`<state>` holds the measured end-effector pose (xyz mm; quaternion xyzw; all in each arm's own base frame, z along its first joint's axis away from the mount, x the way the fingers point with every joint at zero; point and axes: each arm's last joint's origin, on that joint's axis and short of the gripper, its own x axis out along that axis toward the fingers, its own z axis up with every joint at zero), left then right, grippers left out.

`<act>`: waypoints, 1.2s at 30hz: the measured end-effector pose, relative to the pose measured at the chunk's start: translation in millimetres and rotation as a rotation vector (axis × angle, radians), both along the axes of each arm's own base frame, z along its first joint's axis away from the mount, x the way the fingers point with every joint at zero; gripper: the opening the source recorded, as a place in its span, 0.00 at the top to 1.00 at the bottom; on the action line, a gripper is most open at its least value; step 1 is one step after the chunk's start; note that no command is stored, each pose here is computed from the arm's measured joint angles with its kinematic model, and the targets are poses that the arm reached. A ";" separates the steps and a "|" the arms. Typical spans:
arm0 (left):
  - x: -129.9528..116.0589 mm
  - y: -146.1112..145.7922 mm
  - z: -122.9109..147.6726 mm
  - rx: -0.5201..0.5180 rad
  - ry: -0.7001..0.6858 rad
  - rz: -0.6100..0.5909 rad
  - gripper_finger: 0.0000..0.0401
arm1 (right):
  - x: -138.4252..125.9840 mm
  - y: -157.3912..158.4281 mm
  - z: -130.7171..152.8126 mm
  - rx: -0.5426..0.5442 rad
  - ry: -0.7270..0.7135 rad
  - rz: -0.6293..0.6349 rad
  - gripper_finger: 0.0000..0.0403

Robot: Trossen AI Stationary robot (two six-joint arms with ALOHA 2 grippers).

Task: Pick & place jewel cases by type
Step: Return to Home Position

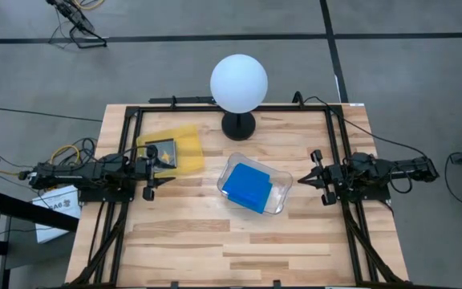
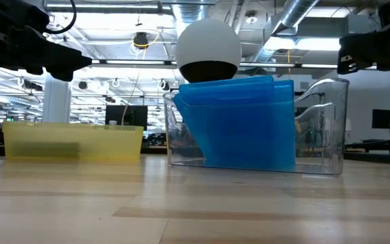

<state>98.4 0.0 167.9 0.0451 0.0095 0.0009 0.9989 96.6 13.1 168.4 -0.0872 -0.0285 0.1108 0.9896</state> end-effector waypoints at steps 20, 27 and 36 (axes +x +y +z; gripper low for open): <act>-0.1 0.2 0.4 -0.001 -0.001 0.005 0.59 | 0.0 0.0 0.0 0.000 0.000 0.000 1.00; -0.1 0.2 0.4 -0.004 -0.001 0.006 0.59 | 0.0 0.0 -0.1 0.000 0.001 0.000 1.00; -0.1 0.2 0.4 -0.001 -0.001 0.007 0.59 | 0.0 0.0 -0.1 0.000 0.001 0.000 1.00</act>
